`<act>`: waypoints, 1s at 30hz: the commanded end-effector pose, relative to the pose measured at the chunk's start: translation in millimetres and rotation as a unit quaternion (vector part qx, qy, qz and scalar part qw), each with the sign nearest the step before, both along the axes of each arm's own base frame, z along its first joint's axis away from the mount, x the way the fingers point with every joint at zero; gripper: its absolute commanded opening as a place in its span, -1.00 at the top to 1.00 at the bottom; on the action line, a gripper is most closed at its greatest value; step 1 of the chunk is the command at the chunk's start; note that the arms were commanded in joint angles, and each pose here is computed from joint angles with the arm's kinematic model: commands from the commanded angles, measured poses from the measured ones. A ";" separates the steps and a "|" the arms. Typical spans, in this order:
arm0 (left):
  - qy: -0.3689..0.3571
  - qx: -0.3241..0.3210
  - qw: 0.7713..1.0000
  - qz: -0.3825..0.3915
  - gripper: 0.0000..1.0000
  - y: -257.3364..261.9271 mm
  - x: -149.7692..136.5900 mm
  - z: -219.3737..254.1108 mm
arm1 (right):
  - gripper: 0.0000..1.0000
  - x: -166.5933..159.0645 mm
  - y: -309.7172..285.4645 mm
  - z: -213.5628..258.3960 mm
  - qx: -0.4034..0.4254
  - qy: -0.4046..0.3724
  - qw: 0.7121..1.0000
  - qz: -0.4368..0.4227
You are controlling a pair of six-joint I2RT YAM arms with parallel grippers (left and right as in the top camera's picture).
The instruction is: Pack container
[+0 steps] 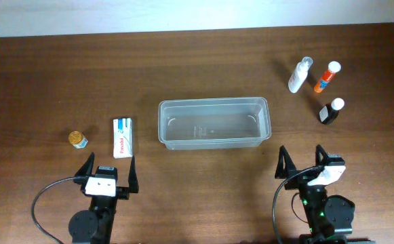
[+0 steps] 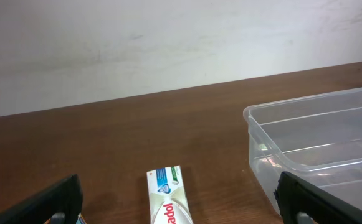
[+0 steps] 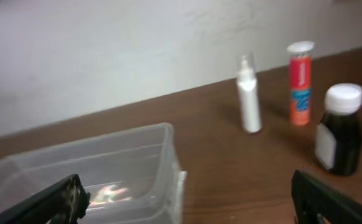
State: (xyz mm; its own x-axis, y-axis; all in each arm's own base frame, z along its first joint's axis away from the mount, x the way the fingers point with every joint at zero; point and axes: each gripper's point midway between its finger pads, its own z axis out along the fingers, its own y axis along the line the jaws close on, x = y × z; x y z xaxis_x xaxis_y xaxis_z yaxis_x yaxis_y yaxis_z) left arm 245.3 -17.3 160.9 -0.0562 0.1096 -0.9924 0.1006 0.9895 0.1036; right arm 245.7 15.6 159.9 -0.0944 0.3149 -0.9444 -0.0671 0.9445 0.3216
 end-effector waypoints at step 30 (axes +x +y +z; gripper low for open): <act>0.001 0.004 1.000 -0.003 -0.99 -0.7 -0.1 -2.0 | -0.97 46.3 -30.1 196.7 -0.157 0.350 0.923 -0.024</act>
State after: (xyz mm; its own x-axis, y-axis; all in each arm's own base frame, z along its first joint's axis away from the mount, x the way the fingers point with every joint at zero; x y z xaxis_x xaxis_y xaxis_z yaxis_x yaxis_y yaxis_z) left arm 245.3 -17.3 160.6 -0.0570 0.1096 -0.9923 0.1007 0.9895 0.1035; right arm 268.8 -12.9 339.0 -0.6530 0.0826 -0.7528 0.1069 0.9941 0.0164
